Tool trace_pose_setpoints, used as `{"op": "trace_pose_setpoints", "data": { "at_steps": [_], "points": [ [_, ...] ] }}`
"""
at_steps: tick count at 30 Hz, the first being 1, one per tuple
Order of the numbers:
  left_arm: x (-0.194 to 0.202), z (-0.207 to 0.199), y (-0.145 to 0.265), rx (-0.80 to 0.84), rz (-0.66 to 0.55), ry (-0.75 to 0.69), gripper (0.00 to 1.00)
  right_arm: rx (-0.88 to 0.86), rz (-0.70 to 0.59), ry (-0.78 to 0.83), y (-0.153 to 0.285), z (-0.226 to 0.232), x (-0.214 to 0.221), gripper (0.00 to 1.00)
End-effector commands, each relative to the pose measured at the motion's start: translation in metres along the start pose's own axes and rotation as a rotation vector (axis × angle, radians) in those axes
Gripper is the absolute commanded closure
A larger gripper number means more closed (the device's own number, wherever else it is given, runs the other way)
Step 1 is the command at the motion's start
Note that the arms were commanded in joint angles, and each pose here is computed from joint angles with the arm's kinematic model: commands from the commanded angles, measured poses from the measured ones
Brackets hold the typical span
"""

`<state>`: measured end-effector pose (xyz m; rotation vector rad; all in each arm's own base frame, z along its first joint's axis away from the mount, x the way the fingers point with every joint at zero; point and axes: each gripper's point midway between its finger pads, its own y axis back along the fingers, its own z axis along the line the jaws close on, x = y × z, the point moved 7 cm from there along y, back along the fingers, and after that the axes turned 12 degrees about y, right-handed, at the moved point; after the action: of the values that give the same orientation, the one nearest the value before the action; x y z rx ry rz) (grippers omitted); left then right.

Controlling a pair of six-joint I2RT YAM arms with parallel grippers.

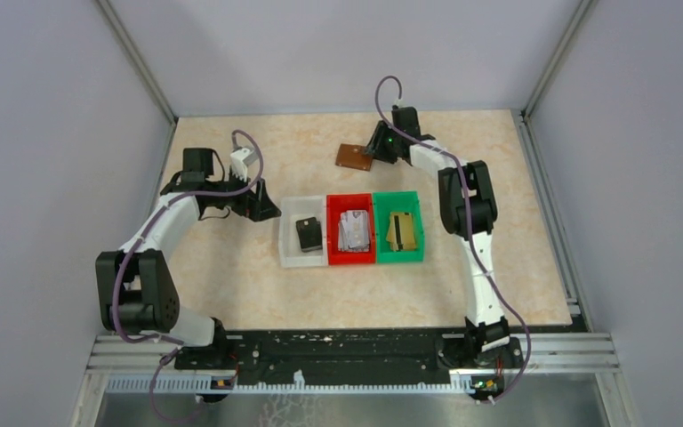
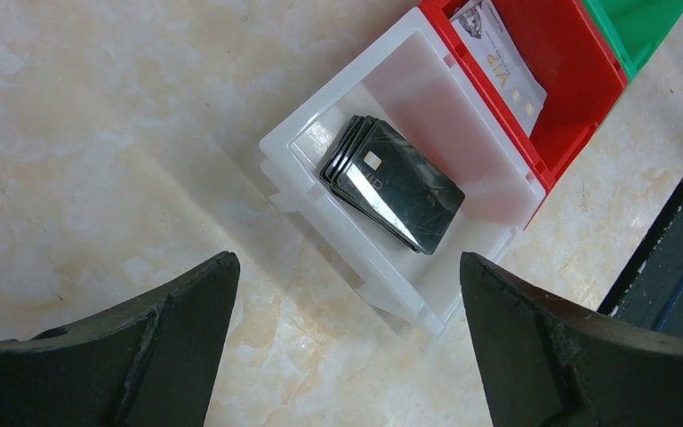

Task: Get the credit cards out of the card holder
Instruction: Pick up the card holder from the center of the board.

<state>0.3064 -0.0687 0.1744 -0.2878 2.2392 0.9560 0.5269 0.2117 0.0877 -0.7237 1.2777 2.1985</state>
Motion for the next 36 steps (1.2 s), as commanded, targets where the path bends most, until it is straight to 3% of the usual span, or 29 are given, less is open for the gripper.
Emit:
{"op": "trace_pose_setpoints", "data": {
  "at_steps": [1, 3, 8, 11, 16, 25, 36],
  "points": [
    [-0.003, -0.001, 0.003, 0.006, 0.015, -0.022, 0.01, -0.091, -0.016, -0.080, -0.008, 0.014, -0.001, 0.56],
    [-0.002, 0.001, 0.003, -0.003, 0.035, -0.016, 0.01, -0.126, -0.036, -0.113, -0.007, 0.015, -0.005, 0.61],
    [-0.002, 0.003, 0.002, -0.008, 0.063, -0.010, 0.01, -0.154, -0.054, -0.125, -0.005, 0.020, -0.011, 0.90],
    [-0.003, 0.004, 0.003, -0.014, 0.057, -0.016, 0.01, -0.154, -0.060, -0.114, -0.001, 0.022, -0.014, 1.00],
    [-0.003, 0.005, 0.002, -0.016, 0.057, -0.014, 0.01, -0.166, -0.099, -0.092, 0.016, 0.029, -0.023, 1.00],
    [0.002, 0.003, 0.000, 0.008, 0.061, 0.002, 0.01, -0.345, -0.247, -0.049, 0.074, 0.058, -0.055, 1.00],
    [0.005, 0.001, -0.001, 0.021, 0.068, 0.028, 0.01, -0.431, -0.290, 0.028, 0.134, 0.088, -0.078, 1.00]
  ]
}}
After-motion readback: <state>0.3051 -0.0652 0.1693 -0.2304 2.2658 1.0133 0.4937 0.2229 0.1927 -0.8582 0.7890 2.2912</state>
